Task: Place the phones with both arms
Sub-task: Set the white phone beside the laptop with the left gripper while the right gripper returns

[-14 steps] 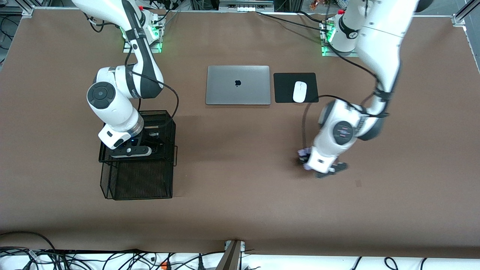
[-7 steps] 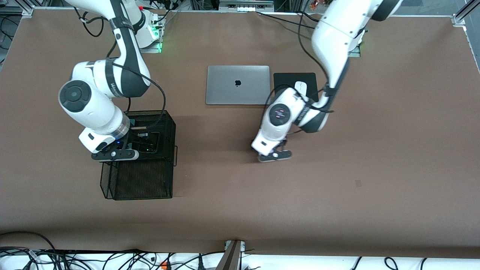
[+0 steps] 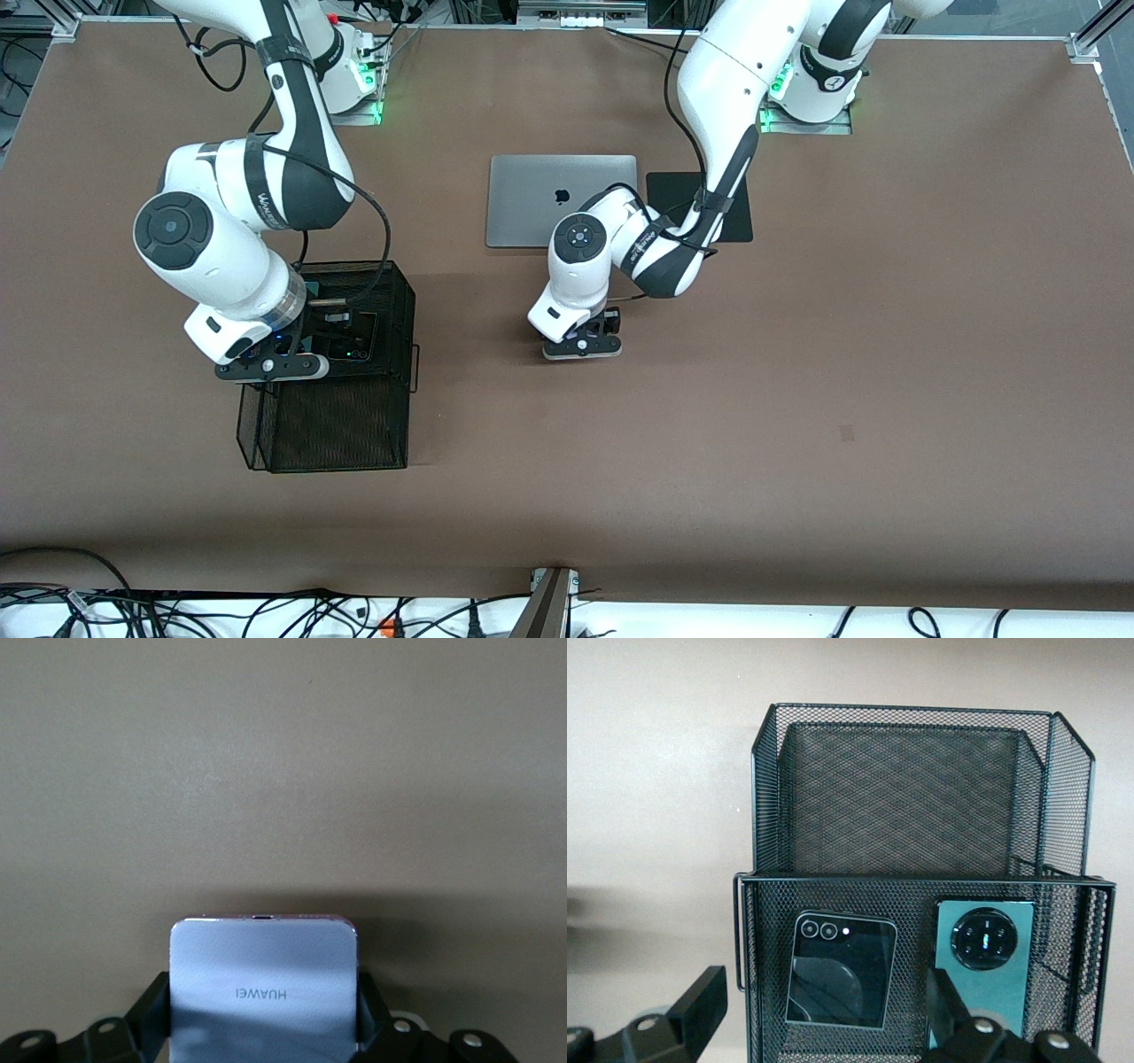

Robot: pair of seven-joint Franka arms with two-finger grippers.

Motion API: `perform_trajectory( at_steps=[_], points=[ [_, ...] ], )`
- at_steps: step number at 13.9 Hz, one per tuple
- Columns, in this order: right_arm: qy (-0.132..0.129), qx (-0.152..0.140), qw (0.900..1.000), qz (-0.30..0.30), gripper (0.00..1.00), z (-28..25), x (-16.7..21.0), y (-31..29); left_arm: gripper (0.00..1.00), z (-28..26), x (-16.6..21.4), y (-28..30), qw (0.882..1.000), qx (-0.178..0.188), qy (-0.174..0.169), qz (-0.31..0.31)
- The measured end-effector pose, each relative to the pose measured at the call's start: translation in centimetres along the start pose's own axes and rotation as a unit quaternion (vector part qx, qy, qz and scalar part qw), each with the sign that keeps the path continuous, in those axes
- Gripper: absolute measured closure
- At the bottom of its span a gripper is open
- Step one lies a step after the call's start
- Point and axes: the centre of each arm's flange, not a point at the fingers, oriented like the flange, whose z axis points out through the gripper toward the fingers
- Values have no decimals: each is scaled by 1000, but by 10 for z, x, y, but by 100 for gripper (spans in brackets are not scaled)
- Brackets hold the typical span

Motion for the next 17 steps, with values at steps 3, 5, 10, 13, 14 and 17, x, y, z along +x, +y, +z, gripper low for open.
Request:
perform_trajectory(
  at_steps=[3,5,10,13,14,17],
  points=[
    [0,0,1000,0,0,0,0,0,15,15,-2,-3,1000,12,0,-5],
    [-1,0,1000,0,0,0,0,0,11,14,-1,-3,1000,12,3,-7],
    [2,4,1000,10,1,-2,-1,-12,0,-13,33,-13,999,14,28,-23],
    [14,13,1000,13,0,-15,-4,-51,0,-61,78,-50,999,36,14,-25],
    [18,18,1000,8,0,-20,-7,-72,0,-84,95,-72,999,42,7,-27],
    [20,29,999,11,0,-12,-16,-151,0,-147,131,-141,997,64,-26,-27]
  ],
)
